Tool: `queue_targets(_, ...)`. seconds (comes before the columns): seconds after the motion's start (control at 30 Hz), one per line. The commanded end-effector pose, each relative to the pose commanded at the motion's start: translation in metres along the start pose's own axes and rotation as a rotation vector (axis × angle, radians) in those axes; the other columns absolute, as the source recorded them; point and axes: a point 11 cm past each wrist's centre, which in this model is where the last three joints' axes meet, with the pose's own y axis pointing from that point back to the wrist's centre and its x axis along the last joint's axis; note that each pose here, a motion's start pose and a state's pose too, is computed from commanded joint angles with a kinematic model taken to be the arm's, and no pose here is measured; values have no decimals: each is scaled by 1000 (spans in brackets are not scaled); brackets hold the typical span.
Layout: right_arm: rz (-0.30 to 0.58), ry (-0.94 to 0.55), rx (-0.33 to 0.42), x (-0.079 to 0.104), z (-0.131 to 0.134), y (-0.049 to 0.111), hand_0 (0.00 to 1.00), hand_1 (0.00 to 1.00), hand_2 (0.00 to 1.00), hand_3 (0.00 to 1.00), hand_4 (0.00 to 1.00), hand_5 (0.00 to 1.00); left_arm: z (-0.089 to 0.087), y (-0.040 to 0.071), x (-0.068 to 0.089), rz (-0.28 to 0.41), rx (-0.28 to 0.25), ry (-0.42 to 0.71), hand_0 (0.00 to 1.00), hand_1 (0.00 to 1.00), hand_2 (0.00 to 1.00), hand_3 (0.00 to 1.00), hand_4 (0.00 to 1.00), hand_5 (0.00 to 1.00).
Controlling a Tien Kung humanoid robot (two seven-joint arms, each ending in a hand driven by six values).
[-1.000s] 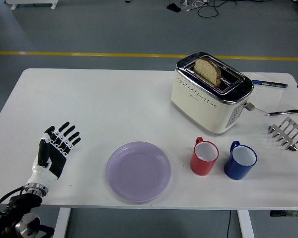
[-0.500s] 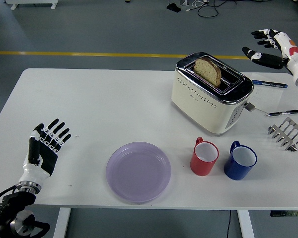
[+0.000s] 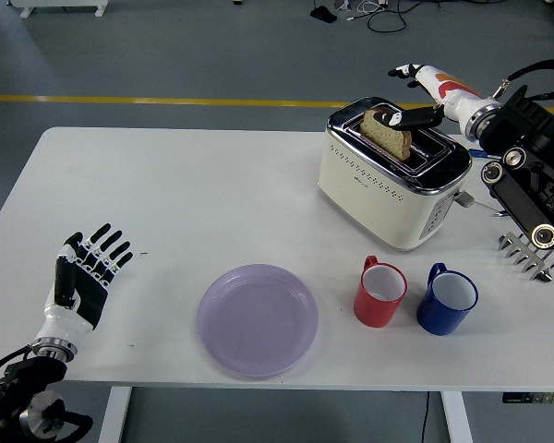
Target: Push plate across desktop,pick up the break from the machine,place the break in the plate
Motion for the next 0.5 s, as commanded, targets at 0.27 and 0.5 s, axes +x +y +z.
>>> queue_targets(0.27,-35,29,-62,-14,-4,-15,922,873,905,896,867,449,-2,1,2,5,6,-2,786,776,797,790,534,998)
queue_targets(0.5,-67,71,-120,-28,2,-22,899,851,871,876,863,441,-3,0,2,8,10,-3,787,774,795,790,530,998)
